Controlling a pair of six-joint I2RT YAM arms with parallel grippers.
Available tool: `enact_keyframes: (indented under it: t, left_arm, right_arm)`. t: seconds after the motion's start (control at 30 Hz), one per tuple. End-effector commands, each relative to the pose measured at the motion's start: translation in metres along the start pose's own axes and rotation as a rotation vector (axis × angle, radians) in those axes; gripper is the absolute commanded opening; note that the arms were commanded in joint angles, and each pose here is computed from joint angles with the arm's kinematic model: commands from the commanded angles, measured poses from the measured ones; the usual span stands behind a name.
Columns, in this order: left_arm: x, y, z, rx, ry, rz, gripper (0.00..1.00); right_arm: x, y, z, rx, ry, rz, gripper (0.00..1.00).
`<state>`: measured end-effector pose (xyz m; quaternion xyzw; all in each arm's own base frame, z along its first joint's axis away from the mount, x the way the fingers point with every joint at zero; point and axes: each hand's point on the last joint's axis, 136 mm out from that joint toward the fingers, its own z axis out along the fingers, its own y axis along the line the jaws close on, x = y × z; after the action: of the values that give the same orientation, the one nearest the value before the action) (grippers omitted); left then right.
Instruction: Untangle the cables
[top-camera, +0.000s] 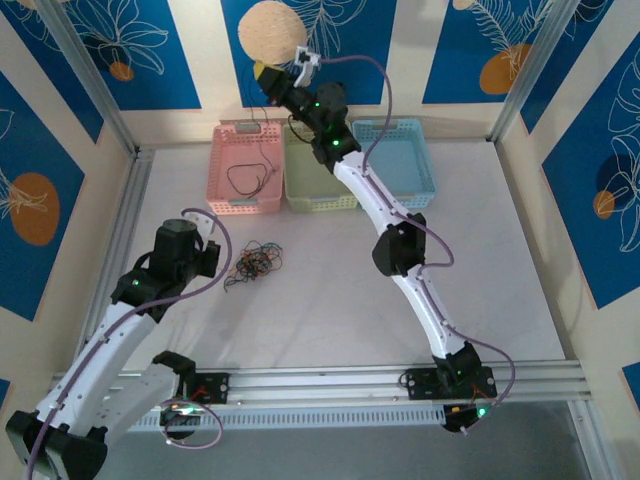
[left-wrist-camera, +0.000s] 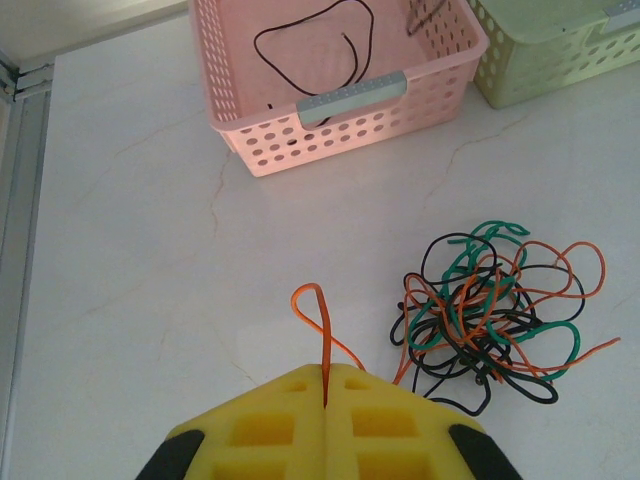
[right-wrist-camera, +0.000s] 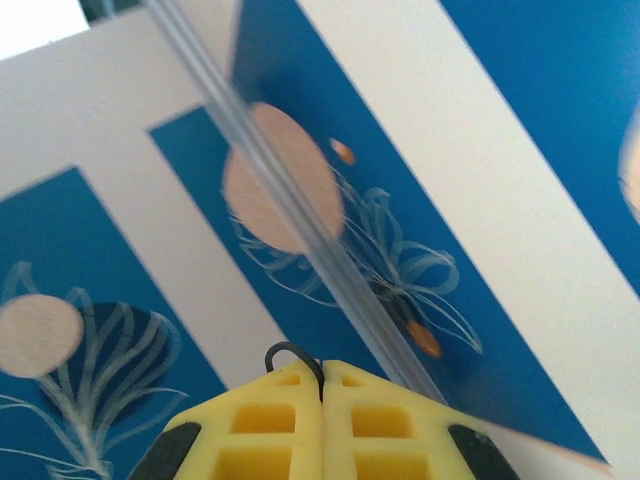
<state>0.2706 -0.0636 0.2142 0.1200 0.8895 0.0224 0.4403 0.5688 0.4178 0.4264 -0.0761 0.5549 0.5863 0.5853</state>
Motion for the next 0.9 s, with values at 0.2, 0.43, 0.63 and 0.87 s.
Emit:
enact_keyframes:
  t: [0.2, 0.43, 0.63, 0.87]
  left_arm:
    - [-0.001, -0.002, 0.002, 0.021, -0.009, -0.005, 0.00]
    - [-0.002, -0.002, 0.001, 0.022, -0.013, -0.005, 0.00]
    - [-0.002, -0.003, 0.001, 0.024, -0.012, -0.006, 0.00]
    - [-0.001, -0.002, 0.001, 0.022, -0.011, -0.007, 0.00]
  right_arm:
    - [0.108, -0.095, -0.009, 0.163, 0.152, 0.095, 0.00]
    - [0.153, -0.112, -0.016, 0.224, 0.258, 0.126, 0.00]
    - [0.178, -0.125, -0.028, 0.292, 0.363, 0.104, 0.00]
    - [0.207, -0.139, -0.049, 0.379, 0.519, 0.076, 0.11]
